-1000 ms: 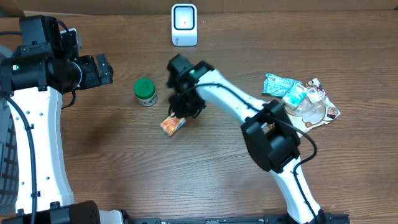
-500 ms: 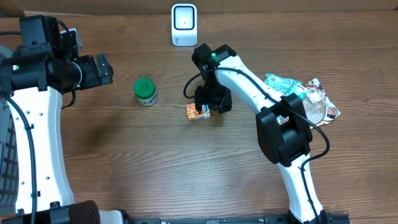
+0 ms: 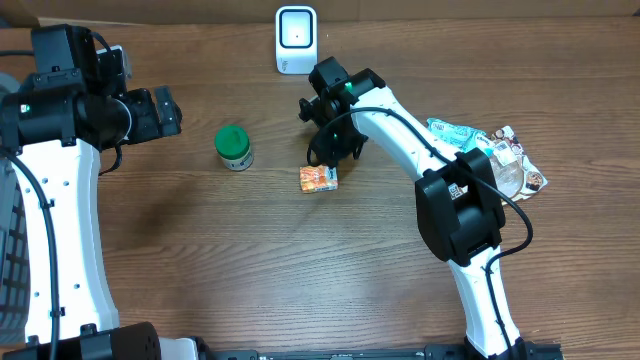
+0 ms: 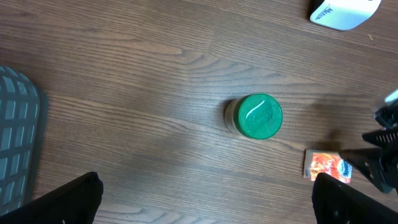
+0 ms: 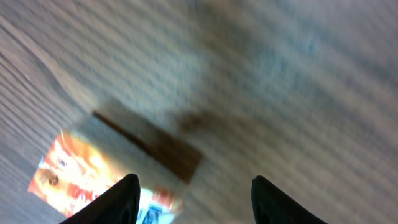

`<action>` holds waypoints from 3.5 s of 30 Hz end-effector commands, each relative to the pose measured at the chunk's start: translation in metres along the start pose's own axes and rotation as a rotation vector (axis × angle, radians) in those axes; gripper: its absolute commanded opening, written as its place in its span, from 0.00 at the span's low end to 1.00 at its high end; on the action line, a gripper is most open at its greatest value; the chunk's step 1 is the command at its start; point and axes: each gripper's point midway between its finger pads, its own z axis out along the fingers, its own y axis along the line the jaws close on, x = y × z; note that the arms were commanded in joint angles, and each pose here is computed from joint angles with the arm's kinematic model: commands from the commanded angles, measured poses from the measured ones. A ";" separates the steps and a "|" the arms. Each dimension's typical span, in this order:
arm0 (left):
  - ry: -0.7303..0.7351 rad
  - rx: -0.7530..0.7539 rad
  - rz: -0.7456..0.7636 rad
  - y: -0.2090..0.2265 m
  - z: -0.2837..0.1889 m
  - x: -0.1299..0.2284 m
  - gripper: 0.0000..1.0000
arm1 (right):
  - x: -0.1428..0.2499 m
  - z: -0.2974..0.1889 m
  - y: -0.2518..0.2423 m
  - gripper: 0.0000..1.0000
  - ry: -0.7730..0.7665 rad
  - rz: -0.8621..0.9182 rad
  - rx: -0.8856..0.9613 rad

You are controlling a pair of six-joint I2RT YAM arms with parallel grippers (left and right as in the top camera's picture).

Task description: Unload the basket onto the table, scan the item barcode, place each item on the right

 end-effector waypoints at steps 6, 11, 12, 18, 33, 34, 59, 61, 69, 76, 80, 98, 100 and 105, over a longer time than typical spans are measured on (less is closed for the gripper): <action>-0.024 -0.006 -0.018 0.002 -0.007 -0.005 1.00 | -0.013 -0.017 0.015 0.57 -0.067 -0.102 -0.073; -0.024 -0.006 -0.018 0.002 -0.007 -0.005 0.99 | 0.008 -0.006 0.016 0.53 0.006 -0.085 -0.093; -0.024 -0.006 -0.018 0.002 -0.007 -0.005 1.00 | 0.011 -0.006 0.017 0.52 0.018 -0.081 -0.098; -0.024 -0.006 -0.018 0.002 -0.007 -0.005 1.00 | 0.011 -0.007 0.027 0.46 0.012 -0.076 -0.157; -0.024 -0.006 -0.018 0.002 -0.007 -0.005 1.00 | 0.025 0.014 0.027 0.41 0.025 -0.049 -0.202; -0.024 -0.006 -0.018 0.002 -0.007 -0.005 1.00 | 0.026 0.015 0.025 0.38 0.028 -0.035 -0.204; -0.024 -0.006 -0.018 0.002 -0.007 -0.005 1.00 | 0.016 -0.003 -0.003 0.14 0.060 0.912 -0.339; -0.024 -0.006 -0.018 0.002 -0.007 -0.005 0.99 | 0.018 -0.003 0.001 0.29 0.074 0.908 -0.338; -0.024 -0.006 -0.018 0.002 -0.007 -0.005 1.00 | 0.031 -0.002 -0.006 0.27 0.104 0.864 -0.285; -0.024 -0.006 -0.018 0.002 -0.007 -0.005 1.00 | 0.031 0.002 0.009 0.24 0.090 0.613 -0.290; -0.024 -0.006 -0.018 0.002 -0.007 -0.005 0.99 | 0.030 0.003 0.017 0.25 0.090 0.560 -0.292; -0.024 -0.006 -0.018 0.002 -0.007 -0.005 1.00 | 0.056 -0.024 0.021 0.38 0.220 0.587 -0.301; -0.024 -0.006 -0.018 0.002 -0.007 -0.005 1.00 | 0.056 -0.023 0.021 0.39 0.223 0.584 -0.297; -0.024 -0.006 -0.018 0.002 -0.007 -0.005 1.00 | 0.062 -0.009 0.022 0.38 0.231 0.582 -0.291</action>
